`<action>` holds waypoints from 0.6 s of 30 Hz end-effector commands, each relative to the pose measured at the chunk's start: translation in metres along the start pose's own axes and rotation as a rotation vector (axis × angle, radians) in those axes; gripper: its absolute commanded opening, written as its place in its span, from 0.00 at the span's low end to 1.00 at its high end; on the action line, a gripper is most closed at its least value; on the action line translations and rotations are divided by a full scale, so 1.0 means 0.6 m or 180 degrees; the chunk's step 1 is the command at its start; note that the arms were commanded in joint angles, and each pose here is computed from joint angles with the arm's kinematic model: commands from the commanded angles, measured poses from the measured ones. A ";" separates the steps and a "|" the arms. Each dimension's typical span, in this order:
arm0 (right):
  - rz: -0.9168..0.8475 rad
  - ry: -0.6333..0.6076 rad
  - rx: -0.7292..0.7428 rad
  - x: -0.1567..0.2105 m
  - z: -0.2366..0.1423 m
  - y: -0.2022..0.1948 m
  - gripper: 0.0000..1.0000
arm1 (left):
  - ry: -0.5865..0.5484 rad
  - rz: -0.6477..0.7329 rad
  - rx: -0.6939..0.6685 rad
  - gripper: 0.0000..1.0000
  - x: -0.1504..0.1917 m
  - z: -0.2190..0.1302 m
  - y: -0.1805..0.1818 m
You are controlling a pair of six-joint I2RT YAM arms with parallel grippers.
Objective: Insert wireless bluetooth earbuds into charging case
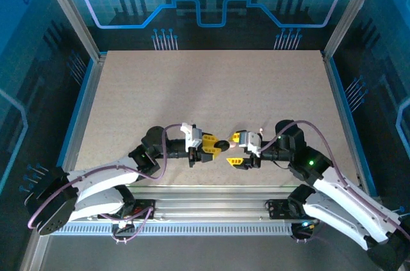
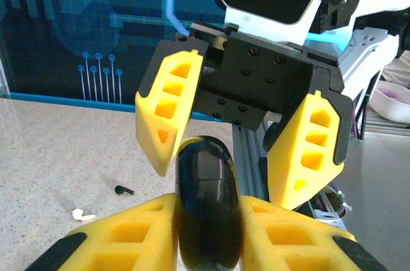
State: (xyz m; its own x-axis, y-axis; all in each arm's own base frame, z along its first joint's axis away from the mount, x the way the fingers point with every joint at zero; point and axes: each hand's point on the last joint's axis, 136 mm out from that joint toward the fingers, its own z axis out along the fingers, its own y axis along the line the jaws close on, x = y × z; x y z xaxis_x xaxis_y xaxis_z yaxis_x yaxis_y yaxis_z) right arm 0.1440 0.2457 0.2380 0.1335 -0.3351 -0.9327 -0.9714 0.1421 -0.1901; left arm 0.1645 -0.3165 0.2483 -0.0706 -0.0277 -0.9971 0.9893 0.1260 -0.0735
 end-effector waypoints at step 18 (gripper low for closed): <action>-0.0212 -0.0059 -0.0551 -0.034 0.004 0.022 0.19 | 0.0028 0.0211 0.0085 0.36 -0.014 -0.003 -0.012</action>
State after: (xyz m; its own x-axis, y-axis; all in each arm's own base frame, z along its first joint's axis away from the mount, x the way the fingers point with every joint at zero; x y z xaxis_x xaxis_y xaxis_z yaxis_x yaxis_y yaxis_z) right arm 0.1398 0.2560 0.2426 0.1708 -0.3362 -0.9262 -0.9818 0.0216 -0.1889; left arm 0.1543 -0.3151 0.2453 -0.0455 -0.0007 -0.9990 0.9956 0.0820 -0.0454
